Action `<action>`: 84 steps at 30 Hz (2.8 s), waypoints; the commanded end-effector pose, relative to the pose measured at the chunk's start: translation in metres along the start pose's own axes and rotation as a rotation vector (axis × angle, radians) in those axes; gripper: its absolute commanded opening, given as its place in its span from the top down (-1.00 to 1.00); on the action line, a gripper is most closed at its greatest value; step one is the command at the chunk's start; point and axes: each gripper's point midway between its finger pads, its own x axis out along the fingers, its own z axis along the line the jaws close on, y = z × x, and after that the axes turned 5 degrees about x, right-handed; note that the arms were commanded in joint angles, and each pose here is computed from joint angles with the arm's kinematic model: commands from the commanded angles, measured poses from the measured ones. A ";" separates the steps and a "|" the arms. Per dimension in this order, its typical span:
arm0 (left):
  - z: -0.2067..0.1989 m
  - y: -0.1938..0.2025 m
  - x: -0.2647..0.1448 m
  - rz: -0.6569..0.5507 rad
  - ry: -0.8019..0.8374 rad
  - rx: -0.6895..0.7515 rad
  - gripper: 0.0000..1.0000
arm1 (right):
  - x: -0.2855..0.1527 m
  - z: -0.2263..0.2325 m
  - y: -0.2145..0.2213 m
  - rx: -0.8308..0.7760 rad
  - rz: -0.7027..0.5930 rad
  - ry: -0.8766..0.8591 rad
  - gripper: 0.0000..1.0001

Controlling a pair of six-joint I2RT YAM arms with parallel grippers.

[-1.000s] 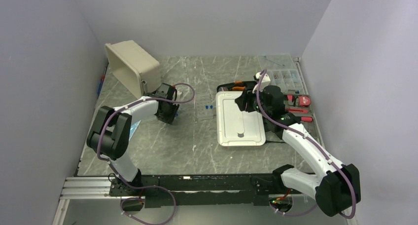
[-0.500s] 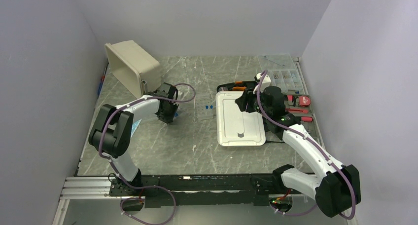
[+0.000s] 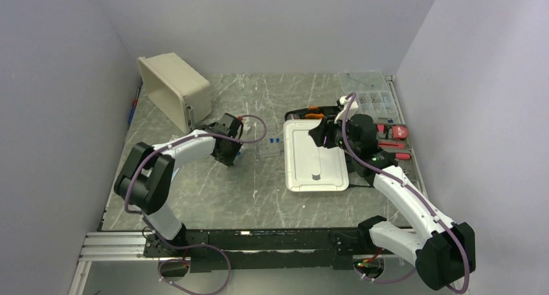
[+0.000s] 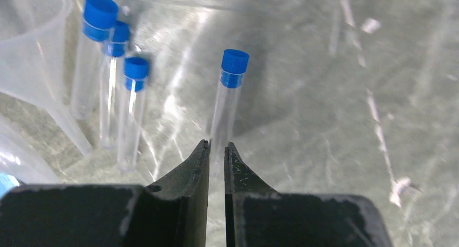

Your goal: Organize the chemistry lab equipment

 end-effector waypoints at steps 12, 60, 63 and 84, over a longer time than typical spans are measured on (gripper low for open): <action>-0.066 -0.052 -0.124 -0.503 0.238 0.132 0.87 | -0.023 0.104 -0.015 0.220 0.050 -0.457 -0.04; -0.113 -0.056 -0.179 -0.690 0.497 0.209 0.89 | 0.032 0.187 0.038 0.183 0.305 -0.591 0.55; -0.113 -0.056 -0.179 -0.689 0.493 0.205 0.89 | 0.033 0.187 0.039 0.175 0.306 -0.588 0.64; -0.012 -0.057 -0.188 -0.757 0.086 -0.056 -0.99 | 0.058 0.125 0.011 -0.274 0.097 0.003 0.77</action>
